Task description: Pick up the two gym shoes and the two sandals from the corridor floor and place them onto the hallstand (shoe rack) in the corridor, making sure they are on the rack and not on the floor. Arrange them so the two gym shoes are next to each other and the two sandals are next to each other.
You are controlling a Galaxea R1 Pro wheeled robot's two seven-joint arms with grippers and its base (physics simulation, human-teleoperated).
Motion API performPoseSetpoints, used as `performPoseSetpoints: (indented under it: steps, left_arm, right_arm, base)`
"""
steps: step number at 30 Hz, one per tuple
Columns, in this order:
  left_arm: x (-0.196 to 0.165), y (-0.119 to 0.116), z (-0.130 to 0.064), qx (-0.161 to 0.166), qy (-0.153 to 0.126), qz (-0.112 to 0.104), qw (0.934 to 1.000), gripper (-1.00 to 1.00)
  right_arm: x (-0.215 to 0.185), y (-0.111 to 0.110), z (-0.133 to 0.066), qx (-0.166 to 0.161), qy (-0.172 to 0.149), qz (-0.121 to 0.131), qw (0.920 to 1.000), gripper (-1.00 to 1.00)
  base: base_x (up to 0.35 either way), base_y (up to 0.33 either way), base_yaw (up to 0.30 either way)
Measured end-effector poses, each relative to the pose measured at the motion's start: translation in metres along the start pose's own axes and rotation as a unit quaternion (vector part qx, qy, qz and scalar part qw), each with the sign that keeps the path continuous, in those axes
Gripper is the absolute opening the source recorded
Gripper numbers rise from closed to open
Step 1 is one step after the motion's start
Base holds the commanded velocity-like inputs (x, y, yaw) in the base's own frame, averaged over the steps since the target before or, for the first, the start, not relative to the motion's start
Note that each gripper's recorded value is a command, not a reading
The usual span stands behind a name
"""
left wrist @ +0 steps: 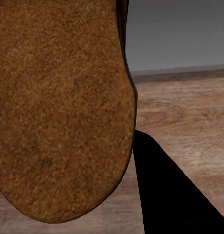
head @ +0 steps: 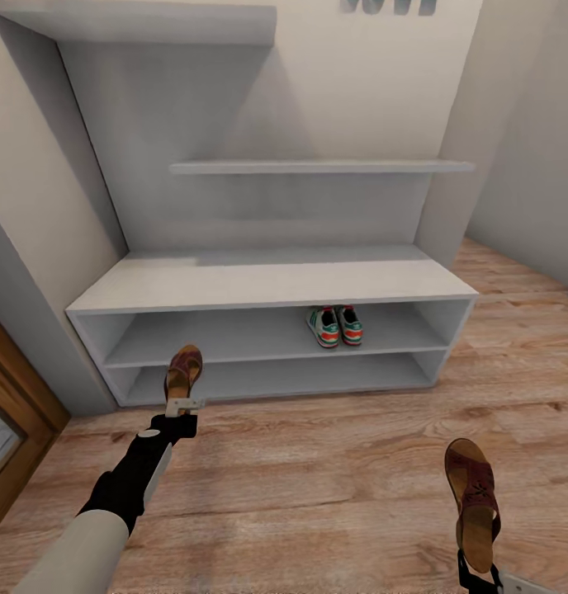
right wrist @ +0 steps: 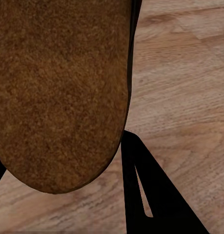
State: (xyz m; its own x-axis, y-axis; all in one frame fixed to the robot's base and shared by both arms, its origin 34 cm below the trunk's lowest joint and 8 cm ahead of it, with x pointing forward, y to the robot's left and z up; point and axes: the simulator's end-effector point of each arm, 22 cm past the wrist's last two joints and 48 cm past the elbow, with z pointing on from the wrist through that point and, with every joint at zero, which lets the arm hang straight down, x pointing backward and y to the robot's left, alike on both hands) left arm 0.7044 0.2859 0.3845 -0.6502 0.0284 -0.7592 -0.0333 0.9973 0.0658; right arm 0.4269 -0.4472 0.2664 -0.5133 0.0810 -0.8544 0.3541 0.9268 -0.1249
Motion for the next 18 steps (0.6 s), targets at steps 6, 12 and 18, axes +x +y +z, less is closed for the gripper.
performPoseSetpoints:
  steps: [6, 12, 18]
  left_arm:
    - [0.0054, -0.0006, 0.0025, 0.0, 0.004, 0.0, 1.0, -1.0]
    - [0.0065, -0.0013, 0.0027, 0.0, 0.004, 0.0, 1.0, -1.0]
    - [0.0053, 0.0008, 0.0026, -0.001, 0.003, 0.001, 1.0, -1.0]
  right_arm:
    - [0.0036, -0.0003, -0.0002, 0.0, 0.004, -0.002, 1.0, -1.0]
    - [0.0047, -0.0004, -0.0004, 0.0, 0.005, -0.002, 1.0, -1.0]
    - [0.0047, -0.0004, -0.0006, 0.0, 0.005, -0.002, 1.0, -1.0]
  base:
    - [0.0, 0.0, 0.0]
    - [0.004, 0.0, 0.0]
    - [0.225, 0.0, 0.0]
